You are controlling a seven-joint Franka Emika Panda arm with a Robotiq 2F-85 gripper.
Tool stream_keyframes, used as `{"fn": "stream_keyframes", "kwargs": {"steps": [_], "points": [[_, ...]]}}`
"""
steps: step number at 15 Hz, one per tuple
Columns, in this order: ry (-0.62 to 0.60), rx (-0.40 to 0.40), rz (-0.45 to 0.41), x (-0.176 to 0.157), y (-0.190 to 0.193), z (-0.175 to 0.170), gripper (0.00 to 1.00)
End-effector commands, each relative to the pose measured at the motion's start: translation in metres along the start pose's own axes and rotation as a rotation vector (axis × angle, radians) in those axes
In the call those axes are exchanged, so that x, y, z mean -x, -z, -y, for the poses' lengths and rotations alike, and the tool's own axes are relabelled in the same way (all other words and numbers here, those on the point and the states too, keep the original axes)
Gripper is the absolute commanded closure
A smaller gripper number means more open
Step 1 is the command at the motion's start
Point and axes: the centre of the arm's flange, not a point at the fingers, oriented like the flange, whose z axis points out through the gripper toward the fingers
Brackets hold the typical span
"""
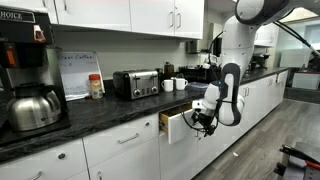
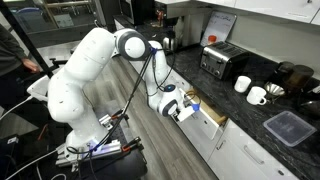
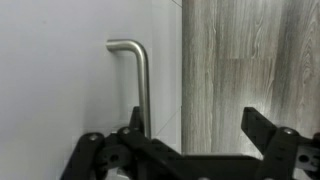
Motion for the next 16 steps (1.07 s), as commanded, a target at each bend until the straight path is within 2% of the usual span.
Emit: {"fn": "stream_keyframes", "kwargs": {"steps": [1, 11, 14, 16], "points": [[-0.048, -0.011, 0.029, -0.002, 0.025, 0.027, 0.00], [-0.066, 0.028, 0.119, -0.011, 0.054, 0.045, 0.00], [-0.061, 0.044, 0.165, -0.016, 0.070, 0.044, 0.00], [-0.079, 0.080, 0.203, -0.015, 0.094, 0.030, 0.00]]}}
